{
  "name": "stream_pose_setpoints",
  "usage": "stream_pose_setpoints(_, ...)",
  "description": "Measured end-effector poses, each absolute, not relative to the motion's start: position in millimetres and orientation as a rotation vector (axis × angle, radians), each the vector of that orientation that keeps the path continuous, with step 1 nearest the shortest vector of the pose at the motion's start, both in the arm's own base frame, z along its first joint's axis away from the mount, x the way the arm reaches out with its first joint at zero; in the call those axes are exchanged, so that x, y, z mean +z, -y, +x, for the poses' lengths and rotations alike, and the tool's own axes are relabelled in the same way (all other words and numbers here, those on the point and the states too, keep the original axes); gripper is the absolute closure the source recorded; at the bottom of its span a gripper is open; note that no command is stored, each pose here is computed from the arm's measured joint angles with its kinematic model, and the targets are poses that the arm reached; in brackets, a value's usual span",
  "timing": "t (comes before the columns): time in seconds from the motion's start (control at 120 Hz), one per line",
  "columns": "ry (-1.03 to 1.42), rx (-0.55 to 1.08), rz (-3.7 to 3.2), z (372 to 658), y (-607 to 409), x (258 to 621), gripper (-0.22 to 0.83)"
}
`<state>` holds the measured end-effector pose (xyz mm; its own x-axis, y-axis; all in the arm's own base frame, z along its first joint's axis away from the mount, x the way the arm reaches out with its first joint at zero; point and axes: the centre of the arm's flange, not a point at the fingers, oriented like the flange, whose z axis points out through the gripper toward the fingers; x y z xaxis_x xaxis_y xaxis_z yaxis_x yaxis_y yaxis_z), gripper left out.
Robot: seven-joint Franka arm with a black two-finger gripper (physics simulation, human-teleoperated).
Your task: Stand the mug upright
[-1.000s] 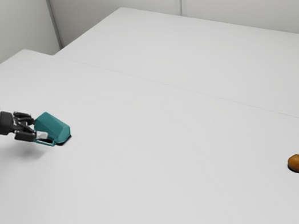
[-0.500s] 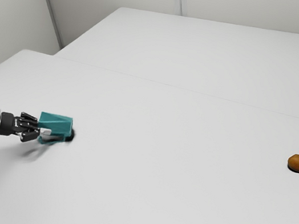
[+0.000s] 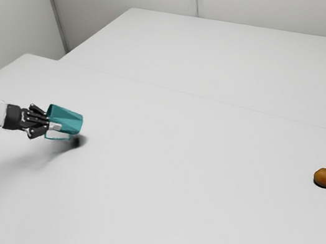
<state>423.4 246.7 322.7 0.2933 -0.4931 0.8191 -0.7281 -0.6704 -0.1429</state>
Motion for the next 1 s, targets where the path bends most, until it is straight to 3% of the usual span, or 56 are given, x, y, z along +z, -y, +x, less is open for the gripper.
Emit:
stream_pose_setpoints(0.15, 1.396, 1.137, 2.355, 435, -220, 376, 0.79)
stream_pose_setpoints(0.25, 1.6, 0.88, 2.4, 440, -199, 399, 0.79)
stream_pose_setpoints(0.425, 1.737, 0.462, 2.505, 463, -153, 412, 0.79)
stream_pose_setpoints(0.633, 1.535, 0.184, 2.726, 489, -109, 404, 0.79)
stream_pose_setpoints(0.758, 1.337, 0.128, 2.85, 509, -92, 398, 0.79)
stream_pose_setpoints(1.0, 1.024, 0.109, 2.981, 521, -49, 392, 0.79)
